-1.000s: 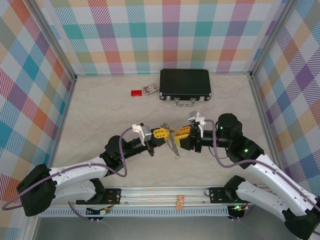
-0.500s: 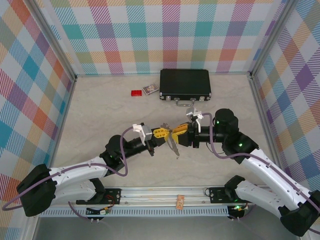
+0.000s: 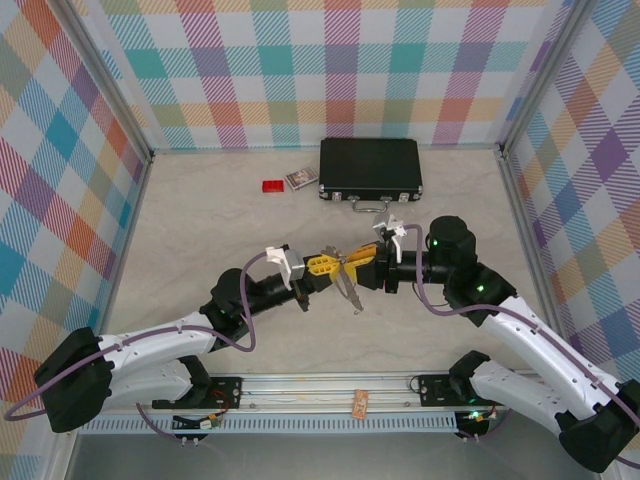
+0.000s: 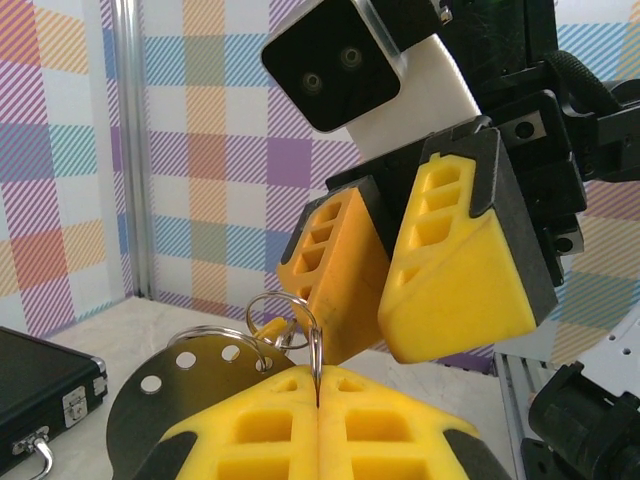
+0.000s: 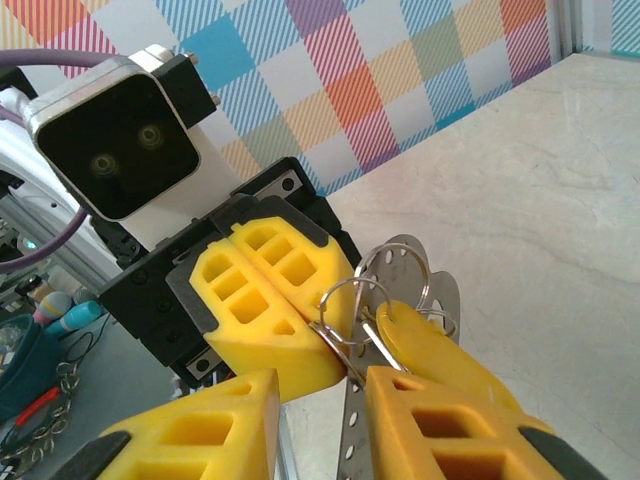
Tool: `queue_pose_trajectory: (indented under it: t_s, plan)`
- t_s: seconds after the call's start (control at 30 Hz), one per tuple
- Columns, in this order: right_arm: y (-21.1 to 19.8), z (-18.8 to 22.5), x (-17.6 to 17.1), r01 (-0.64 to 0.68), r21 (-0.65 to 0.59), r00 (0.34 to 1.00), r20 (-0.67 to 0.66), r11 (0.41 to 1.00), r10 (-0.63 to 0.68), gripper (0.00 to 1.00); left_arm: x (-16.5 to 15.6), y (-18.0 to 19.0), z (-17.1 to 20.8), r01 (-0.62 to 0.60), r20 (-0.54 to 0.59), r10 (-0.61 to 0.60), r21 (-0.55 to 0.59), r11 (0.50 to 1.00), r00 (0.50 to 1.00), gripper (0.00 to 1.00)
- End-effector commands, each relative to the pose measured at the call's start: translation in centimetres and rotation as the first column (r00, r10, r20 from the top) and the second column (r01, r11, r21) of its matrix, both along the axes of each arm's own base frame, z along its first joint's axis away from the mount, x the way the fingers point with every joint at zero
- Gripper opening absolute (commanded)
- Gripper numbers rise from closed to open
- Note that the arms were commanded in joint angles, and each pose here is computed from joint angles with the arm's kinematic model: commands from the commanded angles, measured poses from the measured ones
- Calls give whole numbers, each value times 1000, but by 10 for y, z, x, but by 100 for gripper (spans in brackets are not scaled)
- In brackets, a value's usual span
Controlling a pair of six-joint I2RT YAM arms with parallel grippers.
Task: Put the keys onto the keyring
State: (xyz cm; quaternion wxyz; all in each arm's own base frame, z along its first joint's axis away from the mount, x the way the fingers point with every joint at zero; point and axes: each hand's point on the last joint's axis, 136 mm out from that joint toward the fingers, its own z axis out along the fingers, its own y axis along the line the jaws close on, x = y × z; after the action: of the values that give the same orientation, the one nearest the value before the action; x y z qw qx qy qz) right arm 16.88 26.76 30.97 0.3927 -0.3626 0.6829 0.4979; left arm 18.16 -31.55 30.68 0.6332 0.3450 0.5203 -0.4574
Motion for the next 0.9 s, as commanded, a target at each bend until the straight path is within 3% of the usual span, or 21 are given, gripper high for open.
queue_pose_trajectory:
  t_s: [0.0,0.87]
  plan:
    - [-1,8,2,3,9,999,37,1000,-3,26,-2,1,24,24,42,-22,-56,998,999,0]
    - [1,-5,-1,-40,-24,998,52,999,41,19,-4,-2,28,53,34,-50,-81,995,998,0]
